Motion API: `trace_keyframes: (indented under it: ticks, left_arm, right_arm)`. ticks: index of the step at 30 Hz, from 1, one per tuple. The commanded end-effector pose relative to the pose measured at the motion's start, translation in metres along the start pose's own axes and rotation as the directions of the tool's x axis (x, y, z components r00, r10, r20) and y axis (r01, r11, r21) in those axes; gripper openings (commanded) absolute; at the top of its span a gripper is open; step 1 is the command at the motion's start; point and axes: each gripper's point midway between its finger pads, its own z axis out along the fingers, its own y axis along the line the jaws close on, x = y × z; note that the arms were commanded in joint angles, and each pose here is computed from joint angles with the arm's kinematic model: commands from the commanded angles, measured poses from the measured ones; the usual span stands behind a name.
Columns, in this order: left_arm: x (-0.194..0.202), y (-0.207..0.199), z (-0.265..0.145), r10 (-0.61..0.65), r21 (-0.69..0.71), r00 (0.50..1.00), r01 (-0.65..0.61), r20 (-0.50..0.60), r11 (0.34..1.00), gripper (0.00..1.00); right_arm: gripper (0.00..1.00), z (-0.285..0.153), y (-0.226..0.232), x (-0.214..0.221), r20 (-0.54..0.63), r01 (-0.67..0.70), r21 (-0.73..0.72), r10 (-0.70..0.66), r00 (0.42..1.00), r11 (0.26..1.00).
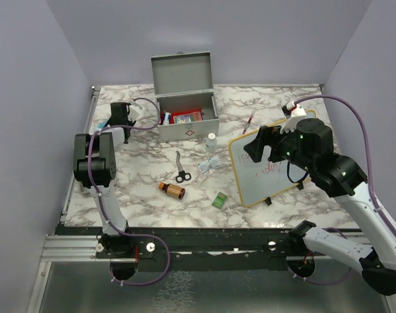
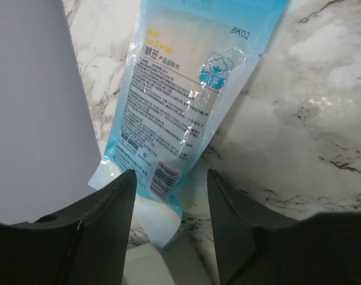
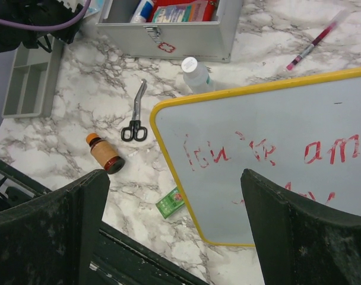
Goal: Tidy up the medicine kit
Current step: Pick up the medical item at the center of the board.
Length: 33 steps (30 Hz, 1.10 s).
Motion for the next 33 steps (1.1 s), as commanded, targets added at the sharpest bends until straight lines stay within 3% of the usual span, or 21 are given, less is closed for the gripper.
trace_keyframes:
  ticks: [1, 8, 16, 20, 24, 33]
  left_arm:
    - [-0.002, 0.012, 0.013, 0.013, -0.064, 1.0, -0.014, -0.003, 0.998, 0.53]
    - [0.002, 0.008, 0.025, 0.032, -0.07, 0.999, -0.033, -0.022, 0.997, 0.5]
    - [0.002, 0.009, 0.023, 0.024, -0.069, 0.999, -0.025, -0.023, 0.997, 0.35]
    - [0.001, 0.012, 0.024, 0.013, -0.082, 1.0, -0.015, -0.021, 0.997, 0.21]
    - [-0.005, 0.011, 0.027, 0.0, -0.073, 1.0, -0.001, -0.012, 0.997, 0.0]
    - [-0.041, 0.019, -0.018, -0.085, -0.068, 0.993, 0.091, 0.079, 0.994, 0.0]
  right_arm:
    - [0.99, -0.006, -0.006, -0.012, 0.043, 0.043, 0.034, -0.044, 0.998, 0.998]
    - [0.99, -0.002, -0.01, -0.006, 0.034, 0.044, 0.046, -0.045, 0.998, 0.998]
    - [1.0, 0.003, -0.009, -0.006, 0.024, 0.063, 0.042, -0.064, 0.998, 0.997]
    - [1.0, 0.002, -0.004, -0.005, 0.025, 0.045, 0.017, -0.045, 0.999, 0.999]
    - [1.0, -0.006, -0.004, -0.004, 0.032, 0.018, 0.014, -0.018, 0.999, 1.0]
    - [0.99, -0.021, 0.002, 0.002, 0.052, -0.063, -0.035, 0.064, 0.997, 0.997]
